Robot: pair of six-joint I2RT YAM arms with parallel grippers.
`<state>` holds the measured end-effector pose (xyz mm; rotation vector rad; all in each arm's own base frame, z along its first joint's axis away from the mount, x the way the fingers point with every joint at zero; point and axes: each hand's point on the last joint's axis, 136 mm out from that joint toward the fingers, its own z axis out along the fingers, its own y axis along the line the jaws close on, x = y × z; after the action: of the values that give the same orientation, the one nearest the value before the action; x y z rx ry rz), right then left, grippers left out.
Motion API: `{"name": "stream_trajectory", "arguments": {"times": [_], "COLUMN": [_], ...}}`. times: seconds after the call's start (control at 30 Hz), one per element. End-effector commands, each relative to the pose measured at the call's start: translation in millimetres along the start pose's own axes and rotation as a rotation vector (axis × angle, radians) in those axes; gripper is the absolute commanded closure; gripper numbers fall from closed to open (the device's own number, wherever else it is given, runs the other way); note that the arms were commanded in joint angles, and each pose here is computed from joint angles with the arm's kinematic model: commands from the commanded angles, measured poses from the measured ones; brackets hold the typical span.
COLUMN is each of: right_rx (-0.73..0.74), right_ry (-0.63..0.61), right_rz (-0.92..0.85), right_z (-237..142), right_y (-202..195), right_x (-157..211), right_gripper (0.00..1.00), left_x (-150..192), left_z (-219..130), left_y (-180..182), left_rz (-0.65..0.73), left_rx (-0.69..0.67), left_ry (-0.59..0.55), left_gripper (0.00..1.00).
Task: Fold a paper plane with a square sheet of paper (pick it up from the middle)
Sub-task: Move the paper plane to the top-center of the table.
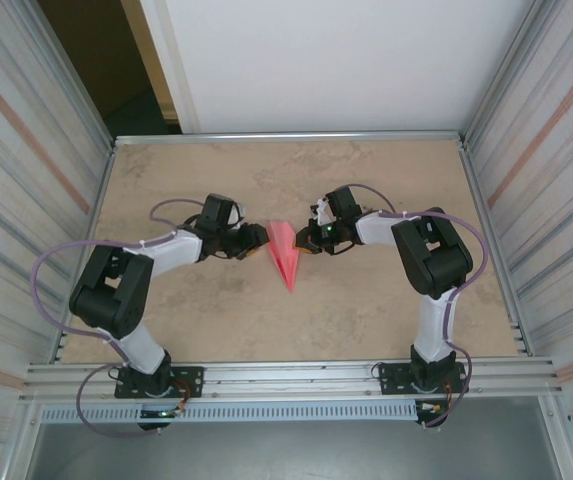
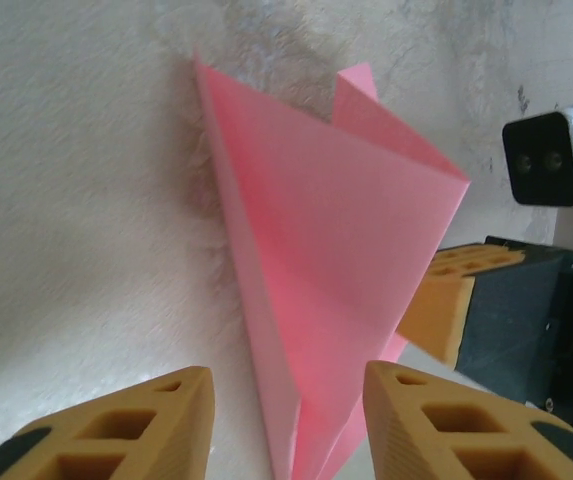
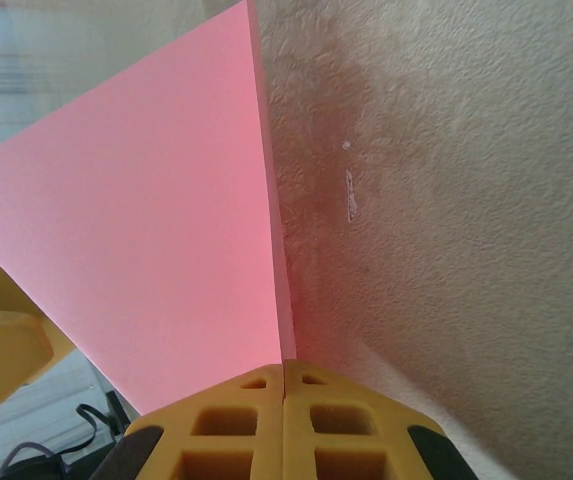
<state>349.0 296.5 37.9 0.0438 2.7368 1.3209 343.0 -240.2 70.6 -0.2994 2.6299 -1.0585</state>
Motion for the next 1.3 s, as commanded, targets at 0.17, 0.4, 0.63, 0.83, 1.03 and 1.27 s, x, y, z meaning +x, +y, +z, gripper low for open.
{"name": "stream_trajectory", "arguments": {"times": [0.17,0.4,0.63,0.83,1.03,1.27], "right_rx": [0.001,0.012,0.030,0.035,0.058,0.108], "right_ry": [0.012,0.002,-0.019,-0.050,-0.115,-0.147], "right_rz": [-0.014,-0.021,-0.037,-0.049,-0.052,-0.014], "right_z": [0.9,-0.9,-7.0,-15.8,-32.0,-35.5], "right_y": [-4.1,-3.4,-1.3,3.1,0.0,-19.0], "right_x": [2.6,0.0,-2.7,-6.1,-13.5,-13.0], "right_gripper": [0.95,0.95,0.96,0.98,0.98,0.98], "left_x": [8.1,13.1,13.4,10.3,2.8,2.5], "left_z": [15.5,20.1,19.3,15.0,4.1,10.0], "left_y": [1.9,5.9,9.6,5.2,-4.0,-3.1], "left_rz": [-0.045,-0.061,-0.062,-0.042,0.007,0.010], "left_rx": [-0.055,-0.121,-0.149,-0.150,-0.126,-0.088], "left_ry": [0.067,0.114,0.121,0.111,0.062,0.049], "left_gripper": [0.70,0.77,0.87,0.99,0.99,0.98]}}
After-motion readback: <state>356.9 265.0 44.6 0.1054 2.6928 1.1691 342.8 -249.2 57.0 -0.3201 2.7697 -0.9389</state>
